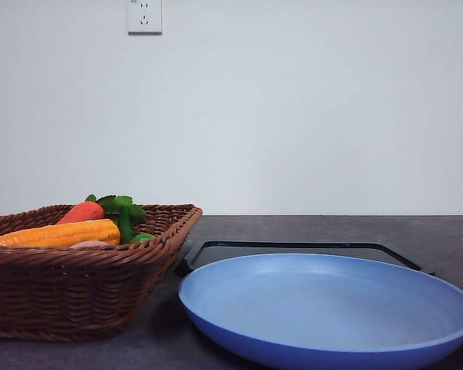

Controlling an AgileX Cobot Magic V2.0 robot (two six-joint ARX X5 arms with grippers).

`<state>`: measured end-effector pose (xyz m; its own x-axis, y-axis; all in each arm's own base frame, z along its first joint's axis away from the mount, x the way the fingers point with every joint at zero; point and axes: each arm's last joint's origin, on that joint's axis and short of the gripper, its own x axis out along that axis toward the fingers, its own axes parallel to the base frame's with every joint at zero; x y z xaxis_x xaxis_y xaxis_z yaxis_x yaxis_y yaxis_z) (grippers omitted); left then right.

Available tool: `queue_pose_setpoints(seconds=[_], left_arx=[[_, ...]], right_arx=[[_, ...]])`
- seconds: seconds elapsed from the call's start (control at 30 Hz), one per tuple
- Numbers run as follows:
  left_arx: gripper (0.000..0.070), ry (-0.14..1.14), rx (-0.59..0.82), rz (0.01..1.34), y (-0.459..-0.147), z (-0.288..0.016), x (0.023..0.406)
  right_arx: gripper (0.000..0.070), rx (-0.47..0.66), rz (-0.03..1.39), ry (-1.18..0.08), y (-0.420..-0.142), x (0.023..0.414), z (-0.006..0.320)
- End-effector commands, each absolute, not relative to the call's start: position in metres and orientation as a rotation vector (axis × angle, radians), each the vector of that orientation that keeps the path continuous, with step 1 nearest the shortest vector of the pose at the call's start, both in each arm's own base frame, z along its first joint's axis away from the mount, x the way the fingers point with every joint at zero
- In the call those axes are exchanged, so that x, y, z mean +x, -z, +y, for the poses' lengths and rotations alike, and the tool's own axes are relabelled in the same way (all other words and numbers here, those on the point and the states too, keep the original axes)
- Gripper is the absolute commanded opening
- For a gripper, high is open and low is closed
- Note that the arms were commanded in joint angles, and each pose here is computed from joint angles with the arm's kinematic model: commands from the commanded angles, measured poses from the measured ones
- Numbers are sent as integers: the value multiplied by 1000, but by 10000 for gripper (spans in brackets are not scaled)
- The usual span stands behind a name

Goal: Transfer egg from basket to plate and serve

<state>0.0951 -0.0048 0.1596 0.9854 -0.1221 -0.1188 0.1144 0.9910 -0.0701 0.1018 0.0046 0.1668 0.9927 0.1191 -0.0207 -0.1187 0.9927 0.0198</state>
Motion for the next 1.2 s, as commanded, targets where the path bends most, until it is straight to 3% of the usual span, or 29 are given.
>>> queue_pose_setpoints(seconds=[0.0,0.13,0.33,0.53,0.63,0.93,1.17], left_arx=[[0,120,-61,136,-152,-5,97],[0,117,-199,144,-152,-5,96],[0,99,-484,162,-152,-5,96],[0,134,-541,171,-154,-6,96],[0,144,-552,173,-160,-6,95],[0,174,-539,240,-195,-8,94],[0,256,-456,337,-217,-11,108]], right_arx=[[0,0,-42,-122,-172,102,5],[0,46,-168,-126,-184,101,5],[0,276,-234,-166,-193,99,5],[0,505,-225,-199,-194,98,5],[0,562,-197,-198,-197,98,5],[0,507,55,-127,-234,95,5],[0,414,210,-185,-271,109,8]])
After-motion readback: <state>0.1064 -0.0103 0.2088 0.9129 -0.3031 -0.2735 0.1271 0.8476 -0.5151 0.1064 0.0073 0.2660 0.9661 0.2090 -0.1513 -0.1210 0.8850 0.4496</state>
